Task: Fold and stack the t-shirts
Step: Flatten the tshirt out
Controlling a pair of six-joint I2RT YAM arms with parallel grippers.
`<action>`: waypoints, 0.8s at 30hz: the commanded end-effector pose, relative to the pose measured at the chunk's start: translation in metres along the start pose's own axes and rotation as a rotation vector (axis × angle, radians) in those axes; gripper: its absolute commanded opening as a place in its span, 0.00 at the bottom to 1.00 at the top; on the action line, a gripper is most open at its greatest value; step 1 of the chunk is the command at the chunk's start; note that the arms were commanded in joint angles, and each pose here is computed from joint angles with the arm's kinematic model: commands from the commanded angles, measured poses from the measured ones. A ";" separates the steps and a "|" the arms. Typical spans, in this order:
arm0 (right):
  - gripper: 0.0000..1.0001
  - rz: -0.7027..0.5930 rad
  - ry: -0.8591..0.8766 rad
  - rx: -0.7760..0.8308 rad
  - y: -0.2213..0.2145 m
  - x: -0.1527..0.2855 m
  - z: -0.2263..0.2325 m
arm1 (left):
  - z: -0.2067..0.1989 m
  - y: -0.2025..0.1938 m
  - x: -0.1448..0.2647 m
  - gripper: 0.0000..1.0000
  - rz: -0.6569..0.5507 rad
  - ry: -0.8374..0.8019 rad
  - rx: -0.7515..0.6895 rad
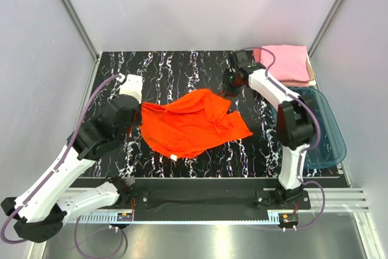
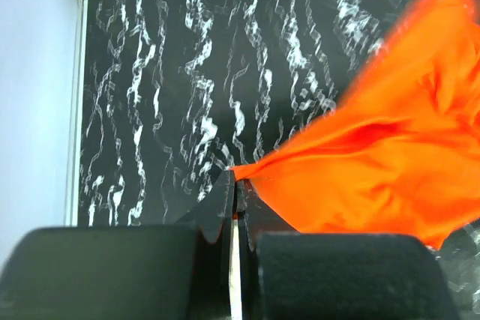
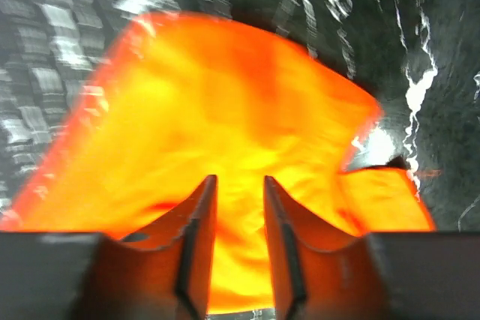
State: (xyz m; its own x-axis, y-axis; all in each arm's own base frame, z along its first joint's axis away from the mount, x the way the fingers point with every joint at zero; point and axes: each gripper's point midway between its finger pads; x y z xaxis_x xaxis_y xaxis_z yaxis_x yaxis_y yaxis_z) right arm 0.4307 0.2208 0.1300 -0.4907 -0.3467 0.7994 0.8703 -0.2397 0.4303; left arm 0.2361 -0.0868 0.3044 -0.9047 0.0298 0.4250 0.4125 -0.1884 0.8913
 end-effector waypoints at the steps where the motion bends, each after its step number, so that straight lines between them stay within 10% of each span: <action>1: 0.42 -0.054 -0.008 0.001 0.023 0.017 0.015 | 0.014 0.001 0.001 0.00 -0.025 0.064 0.063; 24: 0.47 -0.028 -0.045 -0.448 -0.101 -0.024 0.044 | 0.005 0.011 -0.013 0.00 0.008 -0.022 0.105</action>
State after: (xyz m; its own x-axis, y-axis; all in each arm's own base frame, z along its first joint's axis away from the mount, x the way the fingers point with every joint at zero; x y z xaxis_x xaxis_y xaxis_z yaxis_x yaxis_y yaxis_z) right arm 0.3421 0.2861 0.0864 -0.4286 -0.3247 0.8431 0.8266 -0.5177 0.2208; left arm 0.2494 -0.0790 0.2913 -0.8702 0.0102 0.4925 0.4876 -0.1250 0.8641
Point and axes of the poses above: each gripper's point midway between its finger pads, its own x axis back along the fingers, its own z axis along the line the jaws close on, y = z × x
